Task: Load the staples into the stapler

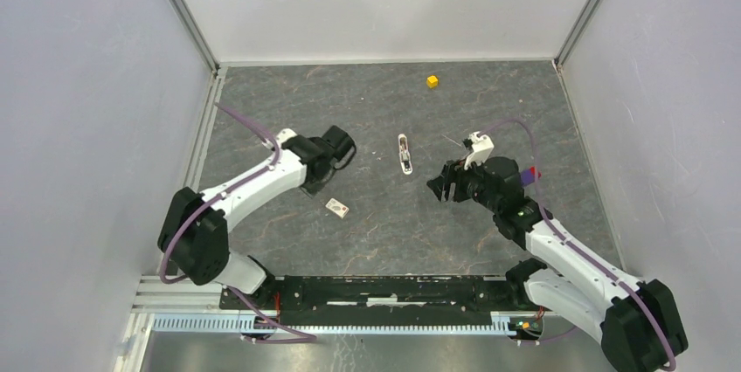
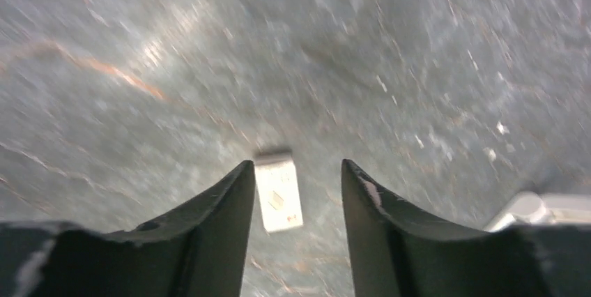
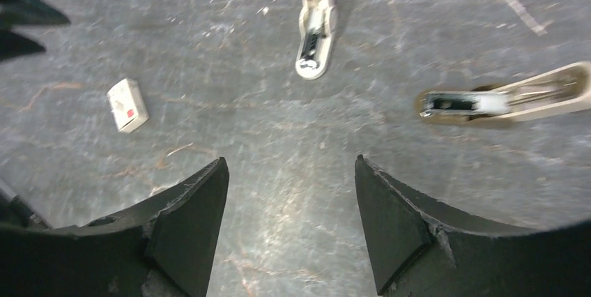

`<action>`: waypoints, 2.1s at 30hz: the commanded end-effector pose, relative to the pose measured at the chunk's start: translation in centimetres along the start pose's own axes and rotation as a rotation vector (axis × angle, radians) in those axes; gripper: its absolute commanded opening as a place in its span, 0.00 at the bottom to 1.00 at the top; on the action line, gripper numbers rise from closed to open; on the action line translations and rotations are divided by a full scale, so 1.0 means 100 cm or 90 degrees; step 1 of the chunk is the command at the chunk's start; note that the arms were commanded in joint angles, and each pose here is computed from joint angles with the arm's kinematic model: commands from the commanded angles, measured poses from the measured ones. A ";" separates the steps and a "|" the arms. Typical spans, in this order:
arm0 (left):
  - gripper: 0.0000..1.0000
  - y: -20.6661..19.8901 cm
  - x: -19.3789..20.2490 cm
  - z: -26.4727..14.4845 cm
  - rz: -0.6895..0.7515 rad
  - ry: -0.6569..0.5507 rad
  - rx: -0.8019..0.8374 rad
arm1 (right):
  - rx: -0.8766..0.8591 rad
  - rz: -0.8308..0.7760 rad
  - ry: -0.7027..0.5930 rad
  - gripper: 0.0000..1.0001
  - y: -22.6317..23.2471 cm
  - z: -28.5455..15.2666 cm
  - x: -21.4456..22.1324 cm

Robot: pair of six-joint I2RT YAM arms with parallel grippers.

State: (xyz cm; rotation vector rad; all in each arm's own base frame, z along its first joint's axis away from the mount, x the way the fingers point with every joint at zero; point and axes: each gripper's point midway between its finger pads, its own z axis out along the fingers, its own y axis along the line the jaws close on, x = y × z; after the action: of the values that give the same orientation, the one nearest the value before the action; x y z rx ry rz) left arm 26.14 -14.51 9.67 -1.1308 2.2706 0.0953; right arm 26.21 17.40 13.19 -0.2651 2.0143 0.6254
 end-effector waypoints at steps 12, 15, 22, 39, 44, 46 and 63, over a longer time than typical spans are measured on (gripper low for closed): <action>0.38 0.026 -0.003 0.056 0.181 0.015 0.049 | -0.074 0.023 -0.004 0.73 0.029 -0.001 -0.006; 0.33 0.016 0.008 0.063 0.197 0.041 0.089 | -0.074 0.018 0.000 0.74 0.028 -0.002 -0.003; 0.25 0.036 0.024 0.063 0.191 0.089 0.061 | 0.031 -0.061 0.033 0.79 -0.005 -0.008 0.006; 0.17 0.043 0.080 0.054 0.121 0.198 0.117 | 0.057 -0.103 0.010 0.81 -0.011 -0.014 -0.010; 0.14 0.033 0.109 0.023 0.126 0.232 0.150 | 0.058 -0.100 0.012 0.81 -0.011 -0.013 -0.011; 0.14 0.032 0.118 0.008 0.128 0.234 0.156 | 0.057 -0.099 0.015 0.81 -0.011 -0.013 -0.010; 0.65 -0.027 0.088 -0.071 0.612 0.009 0.535 | -0.186 0.063 0.070 0.72 0.055 -0.004 0.031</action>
State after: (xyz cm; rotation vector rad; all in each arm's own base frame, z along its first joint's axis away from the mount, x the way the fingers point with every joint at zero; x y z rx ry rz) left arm 19.01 -21.69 6.49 -0.1238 2.5202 -0.3147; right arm 23.17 19.42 11.86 -0.3707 2.0816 0.7670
